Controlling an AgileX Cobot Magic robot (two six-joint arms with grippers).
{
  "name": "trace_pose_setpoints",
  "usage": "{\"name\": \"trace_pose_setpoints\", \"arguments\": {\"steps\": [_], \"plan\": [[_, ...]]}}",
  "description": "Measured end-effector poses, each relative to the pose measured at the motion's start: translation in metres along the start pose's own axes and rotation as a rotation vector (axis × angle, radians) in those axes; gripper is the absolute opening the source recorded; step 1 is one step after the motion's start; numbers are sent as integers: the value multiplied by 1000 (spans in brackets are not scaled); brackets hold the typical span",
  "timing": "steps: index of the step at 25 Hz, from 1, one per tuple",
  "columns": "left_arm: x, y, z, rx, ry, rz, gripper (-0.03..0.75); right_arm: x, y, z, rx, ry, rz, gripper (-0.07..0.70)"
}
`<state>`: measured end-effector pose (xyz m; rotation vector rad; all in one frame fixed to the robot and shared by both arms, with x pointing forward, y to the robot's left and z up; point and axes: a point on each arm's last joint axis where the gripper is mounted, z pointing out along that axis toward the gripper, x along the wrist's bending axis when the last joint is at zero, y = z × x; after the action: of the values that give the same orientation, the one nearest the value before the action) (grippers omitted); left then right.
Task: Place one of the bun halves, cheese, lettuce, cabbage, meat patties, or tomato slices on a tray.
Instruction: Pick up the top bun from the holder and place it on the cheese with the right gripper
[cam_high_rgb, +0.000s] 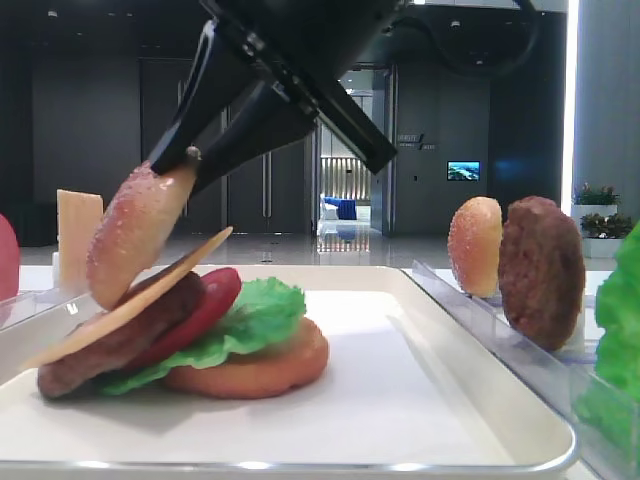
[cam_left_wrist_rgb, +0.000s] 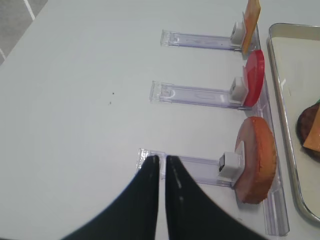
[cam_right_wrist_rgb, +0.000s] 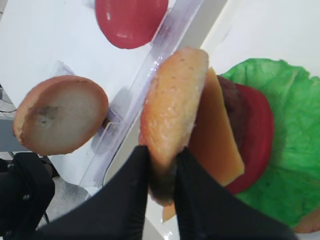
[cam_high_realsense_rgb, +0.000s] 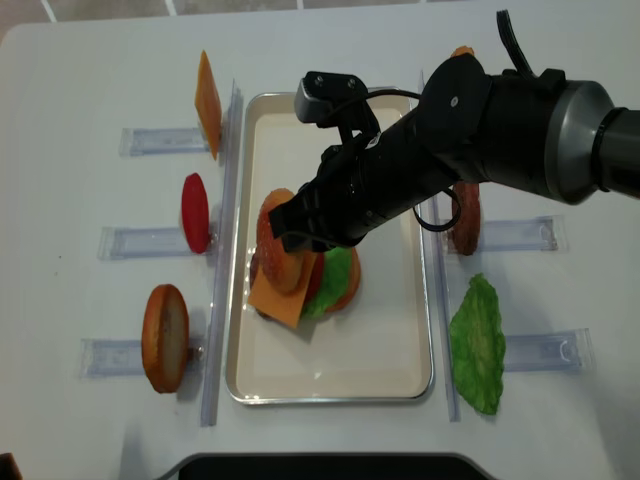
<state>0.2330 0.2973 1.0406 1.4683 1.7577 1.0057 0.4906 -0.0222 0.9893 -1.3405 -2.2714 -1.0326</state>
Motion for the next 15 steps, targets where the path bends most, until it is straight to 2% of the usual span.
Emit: {"name": "trace_pose_setpoints", "arguments": {"steps": [9, 11, 15], "plan": [[0, 0, 0, 0, 0, 0, 30, -15, 1, -8, 42, -29, -24, 113], [0, 0, 0, 0, 0, 0, 30, -18, 2, -9, 44, -33, -25, 159], [0, 0, 0, 0, 0, 5, 30, -28, 1, -13, 58, -74, -55, 342]]}}
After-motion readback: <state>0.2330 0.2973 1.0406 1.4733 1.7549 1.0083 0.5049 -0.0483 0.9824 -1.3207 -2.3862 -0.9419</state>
